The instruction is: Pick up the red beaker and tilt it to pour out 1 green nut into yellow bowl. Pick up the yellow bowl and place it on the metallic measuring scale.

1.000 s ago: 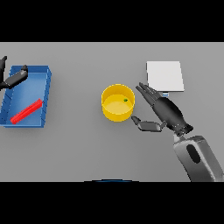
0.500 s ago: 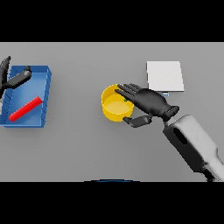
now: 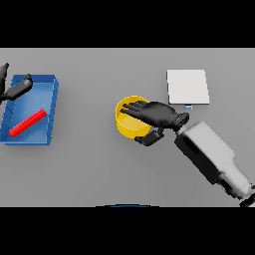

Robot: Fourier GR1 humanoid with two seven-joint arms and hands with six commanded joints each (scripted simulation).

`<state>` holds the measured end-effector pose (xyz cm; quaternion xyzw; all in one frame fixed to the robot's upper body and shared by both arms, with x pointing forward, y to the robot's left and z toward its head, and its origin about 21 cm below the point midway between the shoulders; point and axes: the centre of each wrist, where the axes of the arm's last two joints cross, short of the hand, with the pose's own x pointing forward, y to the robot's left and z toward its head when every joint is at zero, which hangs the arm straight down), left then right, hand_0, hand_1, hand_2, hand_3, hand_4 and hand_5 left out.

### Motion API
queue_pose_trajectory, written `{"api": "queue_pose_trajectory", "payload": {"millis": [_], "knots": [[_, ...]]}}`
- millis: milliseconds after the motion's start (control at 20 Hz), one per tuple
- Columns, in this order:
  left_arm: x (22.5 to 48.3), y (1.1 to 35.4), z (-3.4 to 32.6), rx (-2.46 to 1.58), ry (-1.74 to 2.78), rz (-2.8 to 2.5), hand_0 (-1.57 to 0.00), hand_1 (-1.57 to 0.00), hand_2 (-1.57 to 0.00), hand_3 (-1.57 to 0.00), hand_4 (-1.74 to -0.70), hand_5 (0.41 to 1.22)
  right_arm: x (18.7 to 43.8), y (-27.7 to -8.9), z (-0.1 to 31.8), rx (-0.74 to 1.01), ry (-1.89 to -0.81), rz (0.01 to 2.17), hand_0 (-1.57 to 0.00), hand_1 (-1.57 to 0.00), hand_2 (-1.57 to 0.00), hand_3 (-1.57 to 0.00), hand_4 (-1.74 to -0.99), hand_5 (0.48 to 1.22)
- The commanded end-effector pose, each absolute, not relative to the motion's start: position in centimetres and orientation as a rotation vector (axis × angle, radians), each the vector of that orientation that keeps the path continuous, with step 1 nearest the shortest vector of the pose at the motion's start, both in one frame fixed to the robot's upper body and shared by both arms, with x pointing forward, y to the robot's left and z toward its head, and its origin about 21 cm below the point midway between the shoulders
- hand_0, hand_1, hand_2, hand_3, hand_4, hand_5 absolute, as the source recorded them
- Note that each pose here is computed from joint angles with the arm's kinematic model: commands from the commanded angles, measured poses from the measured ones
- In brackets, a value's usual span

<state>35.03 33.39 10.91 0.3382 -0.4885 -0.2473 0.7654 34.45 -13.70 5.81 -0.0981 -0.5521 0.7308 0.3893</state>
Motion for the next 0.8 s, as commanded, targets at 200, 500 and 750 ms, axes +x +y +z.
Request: {"api": "queue_pose_trajectory", "payload": {"millis": [200, 500, 750], "knots": [[35.2, 33.4, 11.4, 0.731, -1.079, -0.531, 0.0, 0.0, 0.0, 0.0, -0.8, 0.737, 34.9, -13.1, 4.9, -0.251, -1.307, 1.916, 0.0, 0.0, 0.0, 0.0, -1.3, 0.671], [35.2, 33.4, 11.2, 0.731, -1.073, -0.54, 0.0, 0.0, 0.0, 0.0, -0.79, 0.729, 35.1, -12.4, 4.8, -0.267, -1.242, 1.992, 0.0, 0.0, 0.0, -0.01, -1.308, 0.729], [35.1, 33.4, 11.4, 0.723, -1.091, -0.536, 0.0, 0.0, 0.0, 0.0, -0.79, 0.723, 35.3, -11.4, 4.7, -0.283, -1.203, 2.03, -0.51, -0.44, -0.39, -0.36, -1.425, 0.964]]}}
